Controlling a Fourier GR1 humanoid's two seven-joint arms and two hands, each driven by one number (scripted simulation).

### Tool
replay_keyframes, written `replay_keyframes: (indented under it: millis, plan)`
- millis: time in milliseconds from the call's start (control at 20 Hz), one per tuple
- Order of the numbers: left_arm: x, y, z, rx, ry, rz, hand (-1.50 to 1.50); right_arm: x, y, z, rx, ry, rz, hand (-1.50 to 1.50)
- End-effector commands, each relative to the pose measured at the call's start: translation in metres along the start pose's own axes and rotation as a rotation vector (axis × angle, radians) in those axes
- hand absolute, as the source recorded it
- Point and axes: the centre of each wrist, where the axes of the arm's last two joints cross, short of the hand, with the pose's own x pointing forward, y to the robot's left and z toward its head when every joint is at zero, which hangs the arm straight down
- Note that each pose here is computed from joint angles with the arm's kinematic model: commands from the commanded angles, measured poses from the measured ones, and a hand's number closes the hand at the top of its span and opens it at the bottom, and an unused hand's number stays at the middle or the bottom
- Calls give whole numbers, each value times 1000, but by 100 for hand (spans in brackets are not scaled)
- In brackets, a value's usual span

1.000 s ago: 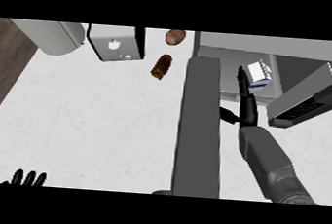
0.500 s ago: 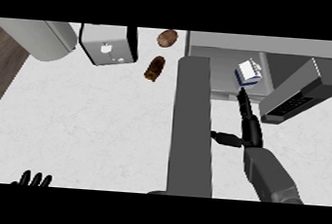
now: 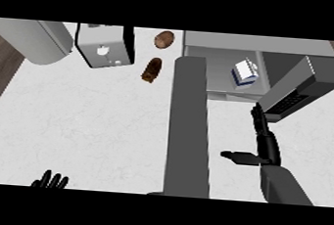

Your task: Pick up the milk, place it into the microwave and close the microwave

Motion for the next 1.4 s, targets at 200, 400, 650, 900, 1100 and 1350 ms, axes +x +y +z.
replay_keyframes:
  millis: [200, 400, 650, 900, 1100, 1350]
  plan:
    - [-20, -31, -26, -201, 65, -17, -150, -4, -61, 44, -41, -84, -9, 150]
    - [-35, -44, -35, -281, 120, -65, 150, 5, -91, 52, -59, -30, 3, -150]
    - [-48, -52, -82, -348, 91, -115, 150, 12, -124, 70, -151, -59, -27, -150]
    - [-62, -76, -90, -348, 119, -110, 150, 18, -151, 99, -174, -42, -38, -150]
    - [-83, -73, -122, -278, 94, -189, 150, 26, -175, 105, -204, -48, -32, -150]
    - [-96, -92, -149, -486, 178, -274, 150, 24, -175, 107, -196, -43, -53, -150]
